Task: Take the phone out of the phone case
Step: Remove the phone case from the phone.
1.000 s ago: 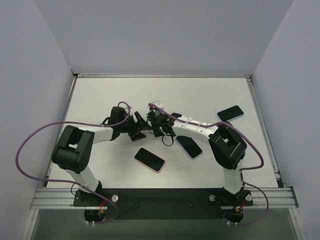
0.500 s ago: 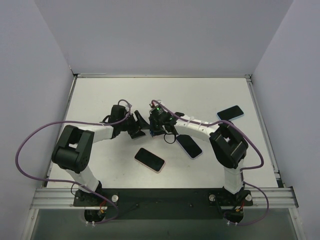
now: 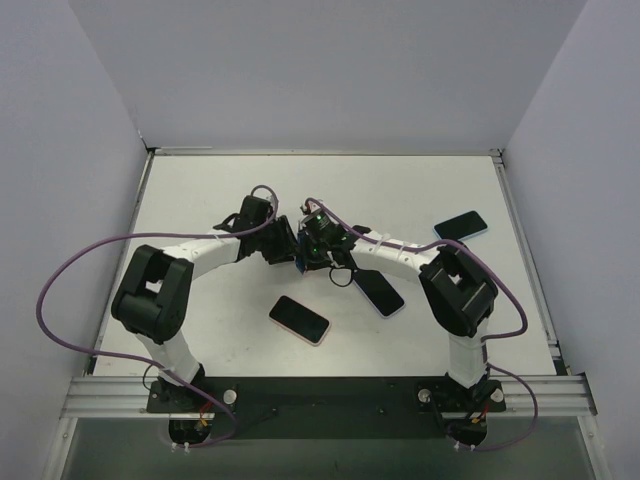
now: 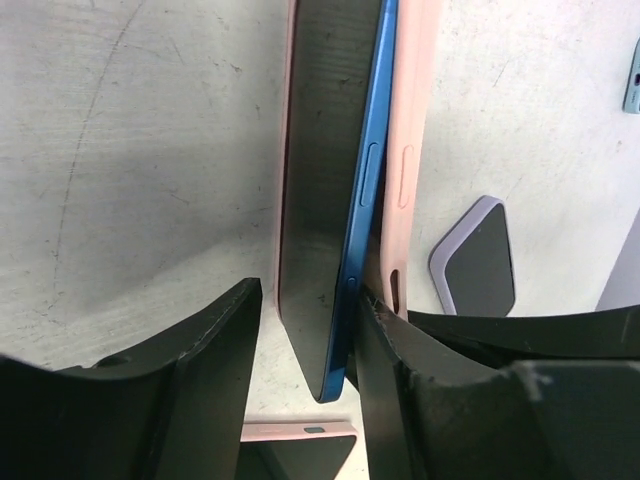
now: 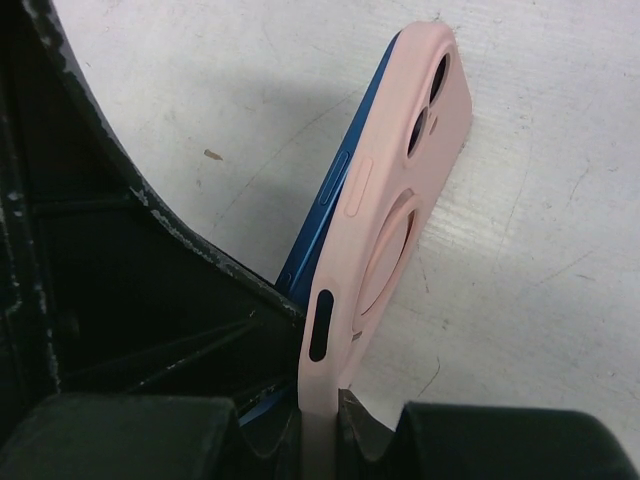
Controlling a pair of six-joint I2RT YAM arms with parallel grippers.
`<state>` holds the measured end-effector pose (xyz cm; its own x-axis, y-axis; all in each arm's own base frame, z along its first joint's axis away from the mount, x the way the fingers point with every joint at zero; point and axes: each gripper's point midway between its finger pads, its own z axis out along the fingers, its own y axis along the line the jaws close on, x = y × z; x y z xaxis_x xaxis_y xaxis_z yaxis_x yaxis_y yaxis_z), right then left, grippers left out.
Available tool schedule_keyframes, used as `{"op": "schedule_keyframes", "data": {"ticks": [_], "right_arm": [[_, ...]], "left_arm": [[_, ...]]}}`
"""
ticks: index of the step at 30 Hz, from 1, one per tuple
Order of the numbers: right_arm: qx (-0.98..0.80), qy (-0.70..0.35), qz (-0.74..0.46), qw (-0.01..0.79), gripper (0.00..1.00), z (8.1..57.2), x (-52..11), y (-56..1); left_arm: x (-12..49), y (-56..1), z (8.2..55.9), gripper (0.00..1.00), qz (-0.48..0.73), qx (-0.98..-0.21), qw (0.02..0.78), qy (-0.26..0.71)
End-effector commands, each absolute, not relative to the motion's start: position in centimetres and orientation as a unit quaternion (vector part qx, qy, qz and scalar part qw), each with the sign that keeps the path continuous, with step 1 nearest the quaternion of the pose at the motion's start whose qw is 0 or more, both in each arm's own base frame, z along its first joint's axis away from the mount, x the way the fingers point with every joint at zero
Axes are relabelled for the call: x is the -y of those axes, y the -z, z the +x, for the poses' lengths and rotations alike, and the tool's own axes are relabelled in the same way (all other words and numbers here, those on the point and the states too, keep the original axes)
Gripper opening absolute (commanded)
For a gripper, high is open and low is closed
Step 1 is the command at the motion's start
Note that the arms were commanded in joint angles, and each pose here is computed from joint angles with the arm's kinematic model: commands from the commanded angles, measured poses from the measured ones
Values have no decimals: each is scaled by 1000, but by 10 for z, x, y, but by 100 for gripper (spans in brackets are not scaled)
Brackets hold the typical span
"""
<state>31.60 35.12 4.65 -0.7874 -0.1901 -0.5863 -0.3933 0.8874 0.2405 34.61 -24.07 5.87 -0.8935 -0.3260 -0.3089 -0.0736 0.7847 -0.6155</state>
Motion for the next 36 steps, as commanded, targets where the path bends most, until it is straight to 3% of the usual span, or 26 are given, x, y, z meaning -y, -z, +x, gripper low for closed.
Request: {"op": "schedule_keyframes", "data": {"ticks": [1, 10, 14, 17, 18, 36], "right_arm": [[-942, -187, -159, 228, 0, 291, -346, -12], [-940, -209, -138, 232, 0, 294, -344, -14], [-940, -218, -125, 231, 0, 296, -340, -14], [-940, -218, -119, 235, 0, 300, -336, -17], [-941, -216, -117, 233, 0, 299, -333, -14], [-936, -175, -61, 299, 0, 320, -253, -61]], "left_arm": [[234, -40, 343, 48, -89, -943, 199, 252], [235, -11, 336, 39, -65, -963, 192, 176], [228, 3, 331, 26, -65, -970, 182, 148], [226, 8, 329, 2, -66, -972, 174, 140], [225, 8, 329, 0, -66, -973, 173, 137], [215, -111, 358, 0, -66, -936, 253, 236]]}}
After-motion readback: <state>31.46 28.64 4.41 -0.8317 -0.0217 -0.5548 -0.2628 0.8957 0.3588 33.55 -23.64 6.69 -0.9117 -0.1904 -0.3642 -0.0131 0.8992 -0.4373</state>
